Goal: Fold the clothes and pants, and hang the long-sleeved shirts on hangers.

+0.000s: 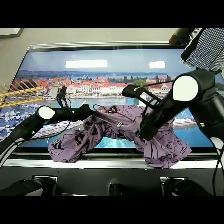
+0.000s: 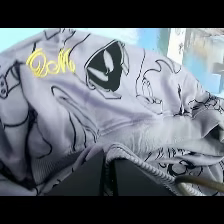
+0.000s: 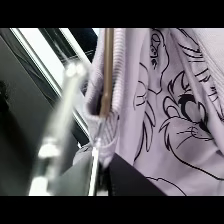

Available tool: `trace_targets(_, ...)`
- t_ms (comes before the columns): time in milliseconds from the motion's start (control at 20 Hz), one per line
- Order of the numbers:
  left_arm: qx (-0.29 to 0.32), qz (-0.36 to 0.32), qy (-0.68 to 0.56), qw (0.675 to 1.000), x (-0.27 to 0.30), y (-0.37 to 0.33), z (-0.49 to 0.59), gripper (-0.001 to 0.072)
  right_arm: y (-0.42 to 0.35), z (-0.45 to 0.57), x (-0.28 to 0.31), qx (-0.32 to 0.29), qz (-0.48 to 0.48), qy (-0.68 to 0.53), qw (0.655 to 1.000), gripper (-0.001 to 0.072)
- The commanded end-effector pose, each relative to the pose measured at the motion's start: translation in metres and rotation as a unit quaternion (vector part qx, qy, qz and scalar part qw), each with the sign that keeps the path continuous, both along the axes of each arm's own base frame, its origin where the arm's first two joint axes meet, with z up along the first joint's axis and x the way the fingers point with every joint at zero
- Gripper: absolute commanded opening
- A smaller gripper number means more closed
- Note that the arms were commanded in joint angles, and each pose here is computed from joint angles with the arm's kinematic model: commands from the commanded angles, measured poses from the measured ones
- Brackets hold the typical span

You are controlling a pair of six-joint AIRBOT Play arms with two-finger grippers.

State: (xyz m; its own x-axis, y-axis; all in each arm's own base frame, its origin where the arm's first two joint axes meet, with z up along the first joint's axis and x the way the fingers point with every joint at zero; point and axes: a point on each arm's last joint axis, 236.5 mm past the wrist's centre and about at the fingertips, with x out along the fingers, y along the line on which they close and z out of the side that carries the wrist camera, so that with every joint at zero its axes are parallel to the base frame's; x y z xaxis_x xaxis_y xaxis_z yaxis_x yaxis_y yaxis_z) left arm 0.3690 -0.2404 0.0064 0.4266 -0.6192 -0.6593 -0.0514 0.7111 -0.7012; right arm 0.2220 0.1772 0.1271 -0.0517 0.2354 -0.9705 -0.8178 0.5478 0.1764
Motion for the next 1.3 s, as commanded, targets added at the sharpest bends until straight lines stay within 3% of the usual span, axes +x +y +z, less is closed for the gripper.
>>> trace_targets(0,0.004,-0.009,-0.028,1.0,0.01,0.0,0.014,0.0024,0.004,-0.001,0.0,-0.003,-0.003,-0.003,1.0,0.0027)
trace_targets(250,0.006,-0.024,-0.069,0.997,0.022,-0.004,0.037,0.0023,0.01,-0.005,0.011,0.005,-0.007,-0.015,1.0,0.0027)
trace_targets(600,0.039,-0.067,-0.111,0.991,0.028,-0.005,0.061,0.0023,-0.002,-0.023,0.023,-0.04,-0.029,-0.003,0.999,0.0026)
trace_targets(1250,0.03,-0.076,-0.135,0.988,0.037,-0.009,0.1,0.0023,-0.004,-0.043,0.036,-0.07,-0.087,0.018,0.994,0.0026)
